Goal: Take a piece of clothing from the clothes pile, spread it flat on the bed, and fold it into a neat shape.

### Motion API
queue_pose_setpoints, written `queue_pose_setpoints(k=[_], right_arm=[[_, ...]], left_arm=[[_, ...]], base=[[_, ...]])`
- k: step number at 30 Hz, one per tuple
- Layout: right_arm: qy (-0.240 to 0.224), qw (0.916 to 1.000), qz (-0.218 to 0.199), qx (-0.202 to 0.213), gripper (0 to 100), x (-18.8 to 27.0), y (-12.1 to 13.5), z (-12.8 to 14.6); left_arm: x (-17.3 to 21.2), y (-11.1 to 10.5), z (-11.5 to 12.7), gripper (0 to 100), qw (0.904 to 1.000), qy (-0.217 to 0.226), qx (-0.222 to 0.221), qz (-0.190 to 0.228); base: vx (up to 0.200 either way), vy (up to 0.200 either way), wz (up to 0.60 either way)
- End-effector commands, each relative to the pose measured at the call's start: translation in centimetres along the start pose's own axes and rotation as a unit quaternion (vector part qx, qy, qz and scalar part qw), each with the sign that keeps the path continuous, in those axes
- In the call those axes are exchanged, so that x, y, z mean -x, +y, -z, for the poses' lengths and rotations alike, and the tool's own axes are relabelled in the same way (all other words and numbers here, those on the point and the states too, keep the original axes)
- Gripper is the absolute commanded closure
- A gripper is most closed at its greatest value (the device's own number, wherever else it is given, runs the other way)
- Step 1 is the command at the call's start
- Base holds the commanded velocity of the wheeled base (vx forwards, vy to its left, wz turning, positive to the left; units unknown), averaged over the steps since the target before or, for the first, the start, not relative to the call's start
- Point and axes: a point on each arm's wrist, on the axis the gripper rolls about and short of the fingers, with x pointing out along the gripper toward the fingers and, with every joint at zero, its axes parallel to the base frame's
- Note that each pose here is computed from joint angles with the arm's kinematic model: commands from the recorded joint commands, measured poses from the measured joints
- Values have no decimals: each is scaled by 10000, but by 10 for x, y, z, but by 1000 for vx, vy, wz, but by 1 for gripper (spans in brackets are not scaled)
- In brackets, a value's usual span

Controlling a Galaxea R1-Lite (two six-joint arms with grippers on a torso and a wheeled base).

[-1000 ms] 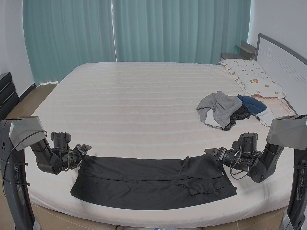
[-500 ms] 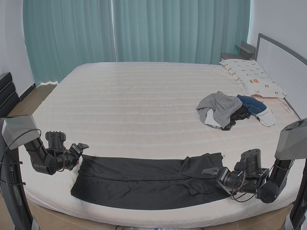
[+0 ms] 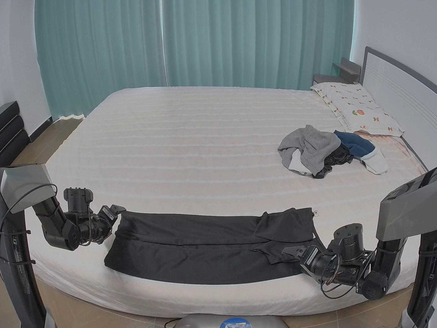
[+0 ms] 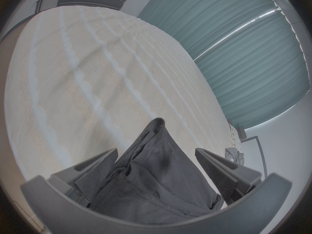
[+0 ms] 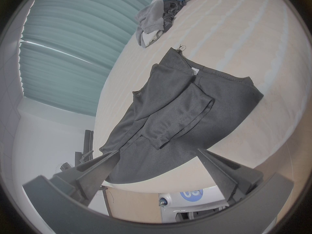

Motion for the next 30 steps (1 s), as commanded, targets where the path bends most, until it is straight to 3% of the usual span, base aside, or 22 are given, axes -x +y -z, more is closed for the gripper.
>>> queue_pose_setpoints(k=[1, 30], right_arm=[[-100, 9998, 177, 37, 0, -14, -10, 5], [-437, 9985, -78, 320, 0, -44, -7, 2]], left_arm=[[-1, 0, 2, 0, 10000, 17, -18, -15], [-2, 1, 2, 0, 9999, 8, -128, -43]], base=[[0, 0, 0], [0, 0, 0]])
